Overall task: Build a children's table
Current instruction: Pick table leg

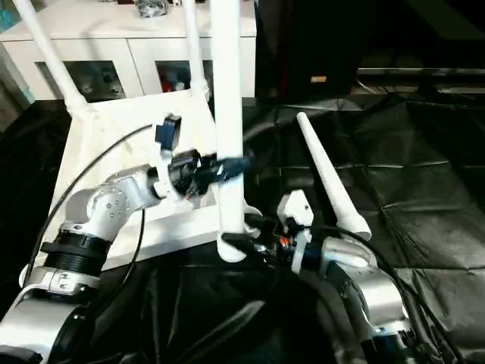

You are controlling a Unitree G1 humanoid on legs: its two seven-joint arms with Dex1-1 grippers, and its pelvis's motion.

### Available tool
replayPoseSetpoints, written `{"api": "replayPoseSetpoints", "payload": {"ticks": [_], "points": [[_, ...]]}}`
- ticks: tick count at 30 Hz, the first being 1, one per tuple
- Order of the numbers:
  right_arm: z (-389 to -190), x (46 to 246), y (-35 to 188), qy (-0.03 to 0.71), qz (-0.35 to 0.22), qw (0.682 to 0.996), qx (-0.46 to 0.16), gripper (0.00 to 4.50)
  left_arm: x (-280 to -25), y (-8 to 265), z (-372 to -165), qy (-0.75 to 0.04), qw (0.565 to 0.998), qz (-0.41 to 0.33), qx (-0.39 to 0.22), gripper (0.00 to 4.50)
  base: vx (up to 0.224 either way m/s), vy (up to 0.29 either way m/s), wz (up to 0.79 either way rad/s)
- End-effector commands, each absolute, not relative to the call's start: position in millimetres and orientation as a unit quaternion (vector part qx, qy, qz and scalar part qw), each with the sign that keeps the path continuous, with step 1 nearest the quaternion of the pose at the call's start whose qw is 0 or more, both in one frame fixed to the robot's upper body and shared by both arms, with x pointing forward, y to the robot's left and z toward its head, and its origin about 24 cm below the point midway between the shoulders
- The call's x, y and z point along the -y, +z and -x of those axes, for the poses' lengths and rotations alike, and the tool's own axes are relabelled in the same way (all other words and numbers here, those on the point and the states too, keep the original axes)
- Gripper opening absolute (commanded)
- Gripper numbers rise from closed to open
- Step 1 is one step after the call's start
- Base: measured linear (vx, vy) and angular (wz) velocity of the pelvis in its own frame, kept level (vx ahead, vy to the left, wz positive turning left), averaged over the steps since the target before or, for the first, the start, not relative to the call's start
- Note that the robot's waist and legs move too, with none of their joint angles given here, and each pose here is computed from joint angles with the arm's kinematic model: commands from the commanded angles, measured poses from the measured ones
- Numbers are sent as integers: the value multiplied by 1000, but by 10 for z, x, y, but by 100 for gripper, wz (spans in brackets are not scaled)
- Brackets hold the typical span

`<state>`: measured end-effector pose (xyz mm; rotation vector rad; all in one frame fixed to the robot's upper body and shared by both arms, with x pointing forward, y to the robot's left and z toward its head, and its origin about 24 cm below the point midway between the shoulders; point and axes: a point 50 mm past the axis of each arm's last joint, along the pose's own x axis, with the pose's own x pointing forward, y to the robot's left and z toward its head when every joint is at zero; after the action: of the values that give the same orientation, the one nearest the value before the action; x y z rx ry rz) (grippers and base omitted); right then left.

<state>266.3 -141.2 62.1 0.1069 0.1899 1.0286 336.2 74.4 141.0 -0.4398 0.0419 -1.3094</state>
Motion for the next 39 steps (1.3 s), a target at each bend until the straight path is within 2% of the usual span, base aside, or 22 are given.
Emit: {"api": "replayPoseSetpoints", "payload": {"ticks": [1,8,12,19,20,26,39], "points": [[-2777,1436,677,447,-27,890,-87,303,-734,1582,-3418,-552,816,167,30,199,0,0,0],[-2860,1378,656,415,-13,904,-105,303,-692,1651,-3358,-531,834,142,47,185,0,0,0],[-2931,1244,698,399,-13,911,-103,303,-632,1691,-3277,-515,845,129,60,184,0,0,0],[-3009,1157,742,387,-14,917,-95,303,-621,1689,-3235,-511,849,121,58,184,0,0,0],[-3016,1146,753,388,-14,917,-91,276,-620,1689,-3232,-512,848,122,59,184,0,0,0],[-3023,1130,781,396,-14,914,-86,236,-632,1692,-3231,-511,850,119,59,184,0,0,0],[-2997,1142,788,412,-9,907,-86,208,-646,1699,-3247,-514,849,109,55,184,0,0,0]]}}
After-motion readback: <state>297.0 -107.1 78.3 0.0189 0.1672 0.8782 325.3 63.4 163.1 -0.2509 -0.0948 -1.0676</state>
